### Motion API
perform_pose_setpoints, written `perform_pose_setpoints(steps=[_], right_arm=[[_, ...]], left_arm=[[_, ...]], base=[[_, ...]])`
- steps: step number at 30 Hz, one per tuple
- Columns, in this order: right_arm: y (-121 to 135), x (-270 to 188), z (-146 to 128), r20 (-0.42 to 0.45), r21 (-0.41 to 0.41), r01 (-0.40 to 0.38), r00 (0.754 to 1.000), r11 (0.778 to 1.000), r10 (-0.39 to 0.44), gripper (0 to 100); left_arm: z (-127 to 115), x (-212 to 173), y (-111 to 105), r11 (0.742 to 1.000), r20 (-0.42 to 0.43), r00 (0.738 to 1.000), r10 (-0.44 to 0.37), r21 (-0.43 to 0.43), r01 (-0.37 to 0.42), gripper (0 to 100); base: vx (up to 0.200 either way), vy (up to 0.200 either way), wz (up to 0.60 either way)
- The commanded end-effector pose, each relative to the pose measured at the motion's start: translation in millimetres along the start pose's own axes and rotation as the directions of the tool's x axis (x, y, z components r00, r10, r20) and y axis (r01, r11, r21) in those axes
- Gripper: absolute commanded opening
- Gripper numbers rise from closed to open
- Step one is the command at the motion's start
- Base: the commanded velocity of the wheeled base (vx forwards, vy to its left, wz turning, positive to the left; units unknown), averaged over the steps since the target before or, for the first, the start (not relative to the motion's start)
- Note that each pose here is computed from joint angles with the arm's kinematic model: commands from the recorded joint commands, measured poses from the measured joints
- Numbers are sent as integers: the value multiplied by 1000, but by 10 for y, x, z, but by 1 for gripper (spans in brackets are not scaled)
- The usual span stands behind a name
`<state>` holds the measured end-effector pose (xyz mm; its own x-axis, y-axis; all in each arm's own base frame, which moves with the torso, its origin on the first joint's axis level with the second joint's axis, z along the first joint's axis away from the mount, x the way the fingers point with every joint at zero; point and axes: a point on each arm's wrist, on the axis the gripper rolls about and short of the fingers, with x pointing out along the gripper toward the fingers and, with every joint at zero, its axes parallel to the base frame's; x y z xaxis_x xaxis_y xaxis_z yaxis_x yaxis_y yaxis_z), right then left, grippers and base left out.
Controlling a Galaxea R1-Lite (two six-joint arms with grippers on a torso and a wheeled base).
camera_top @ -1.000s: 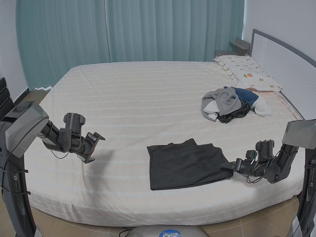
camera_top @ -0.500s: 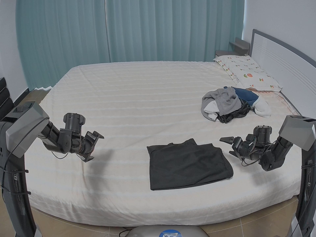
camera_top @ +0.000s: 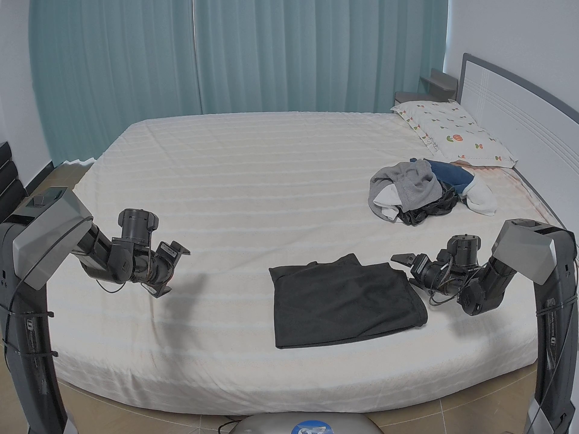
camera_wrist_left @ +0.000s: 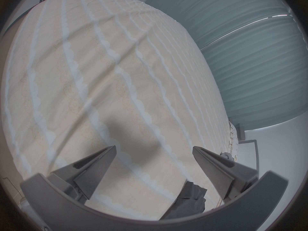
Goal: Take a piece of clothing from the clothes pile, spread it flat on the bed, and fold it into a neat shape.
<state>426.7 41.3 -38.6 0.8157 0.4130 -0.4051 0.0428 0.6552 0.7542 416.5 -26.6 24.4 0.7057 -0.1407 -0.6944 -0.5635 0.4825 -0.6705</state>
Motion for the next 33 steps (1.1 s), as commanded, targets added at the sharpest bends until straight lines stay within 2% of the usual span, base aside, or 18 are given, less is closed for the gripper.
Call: perform_pose_setpoints(steps=[1, 8, 9, 20, 23, 28, 33], right_arm=[[-42, 30, -34, -9, 2, 7, 1000, 1000, -7, 100], [-38, 37, -30, -14, 8, -2, 1000, 1000, 2, 100], [-33, 40, -23, -11, 7, -5, 1000, 1000, 5, 0], [-61, 97, 14, 19, 11, -5, 1000, 1000, 5, 0], [-49, 111, 69, 50, 11, -3, 999, 1000, 3, 0], [-34, 119, 170, 106, 60, -6, 994, 998, -1, 0], [-82, 132, 141, 100, 66, 2, 995, 998, -9, 0]], left_arm=[[-12, 9, 2, 1000, 10, 1000, -9, -1, 9, 100], [-26, 11, 16, 1000, 10, 1000, -11, 1, 11, 100], [-26, 11, 16, 1000, 10, 1000, -11, 1, 11, 100], [-28, 11, 20, 1000, 9, 1000, -9, 1, 9, 100], [-28, 11, 20, 1000, 8, 1000, -10, 1, 10, 100], [-28, 11, 20, 1000, 8, 1000, -10, 3, 10, 100], [-28, 11, 20, 1000, 8, 1000, -10, 3, 10, 100]], base=[[0, 0, 0], [0, 0, 0], [0, 0, 0], [0, 0, 0], [0, 0, 0], [0, 0, 0], [0, 0, 0]])
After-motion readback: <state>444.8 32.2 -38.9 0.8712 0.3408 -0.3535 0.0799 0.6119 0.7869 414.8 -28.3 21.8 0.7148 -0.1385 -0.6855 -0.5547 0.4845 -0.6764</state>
